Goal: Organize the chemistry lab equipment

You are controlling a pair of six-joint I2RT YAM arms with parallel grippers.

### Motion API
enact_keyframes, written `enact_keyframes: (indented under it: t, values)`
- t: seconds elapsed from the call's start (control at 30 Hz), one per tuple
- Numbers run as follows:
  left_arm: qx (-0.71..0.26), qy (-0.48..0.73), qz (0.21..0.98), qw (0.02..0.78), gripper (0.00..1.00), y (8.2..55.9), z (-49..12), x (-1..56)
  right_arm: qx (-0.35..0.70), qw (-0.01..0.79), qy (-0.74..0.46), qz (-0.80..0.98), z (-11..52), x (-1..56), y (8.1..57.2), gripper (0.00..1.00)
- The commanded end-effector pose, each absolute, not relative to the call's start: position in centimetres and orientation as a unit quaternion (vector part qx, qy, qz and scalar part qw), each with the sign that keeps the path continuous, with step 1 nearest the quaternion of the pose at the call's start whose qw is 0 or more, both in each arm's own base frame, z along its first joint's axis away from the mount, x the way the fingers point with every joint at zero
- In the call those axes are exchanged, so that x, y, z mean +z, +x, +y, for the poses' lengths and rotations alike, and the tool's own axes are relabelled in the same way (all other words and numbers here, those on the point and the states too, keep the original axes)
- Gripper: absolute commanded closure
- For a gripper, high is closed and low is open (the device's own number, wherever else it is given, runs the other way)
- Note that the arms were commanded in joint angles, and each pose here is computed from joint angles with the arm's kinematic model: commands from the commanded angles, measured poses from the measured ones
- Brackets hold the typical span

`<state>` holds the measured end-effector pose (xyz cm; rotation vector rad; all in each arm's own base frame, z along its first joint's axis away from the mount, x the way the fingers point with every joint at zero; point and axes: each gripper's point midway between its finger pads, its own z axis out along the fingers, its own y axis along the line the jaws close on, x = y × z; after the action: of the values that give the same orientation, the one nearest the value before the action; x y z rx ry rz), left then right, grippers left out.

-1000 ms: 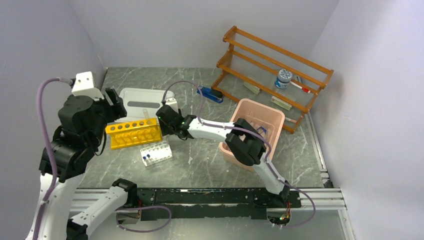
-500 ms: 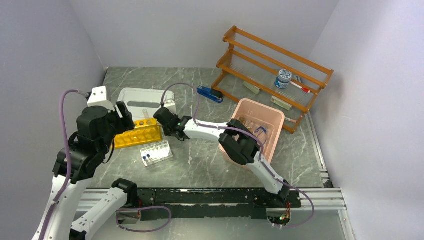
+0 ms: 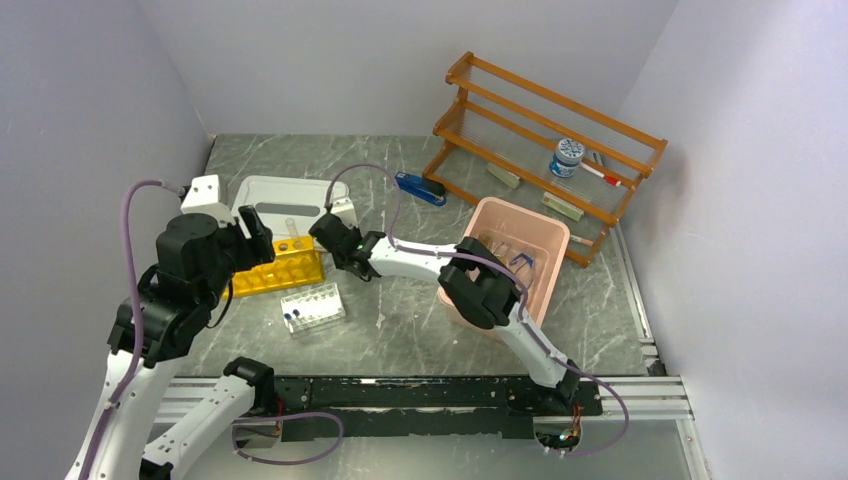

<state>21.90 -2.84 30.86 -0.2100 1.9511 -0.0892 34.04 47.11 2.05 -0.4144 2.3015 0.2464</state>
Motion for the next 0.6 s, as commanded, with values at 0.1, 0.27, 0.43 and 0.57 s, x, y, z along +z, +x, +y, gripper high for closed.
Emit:
enact_keyframes:
  t: [0.1, 0.27, 0.43, 0.57]
  values:
    - [-0.109, -0.046, 0.841, 0.528, 0.27, 22.5, -6.4, 28.9, 0.125, 0.408, -0.169, 0.888, 44.1, 6.0, 34.4, 0.89]
    - [-0.189, -0.016, 0.843, 0.503, 0.24, 22.4, -9.8, 27.2, 0.227, 0.453, -0.151, 0.849, 43.4, 13.2, 33.6, 0.89]
    - [-0.322, 0.037, 0.808, 0.493, 0.16, 22.2, -14.9, 28.1, 0.341, 0.488, -0.132, 0.793, 43.3, 21.0, 31.7, 0.89]
    - [-0.368, 0.063, 0.788, 0.489, 0.08, 22.3, -16.8, 29.0, 0.429, 0.503, -0.117, 0.741, 42.7, 27.4, 29.4, 0.89]
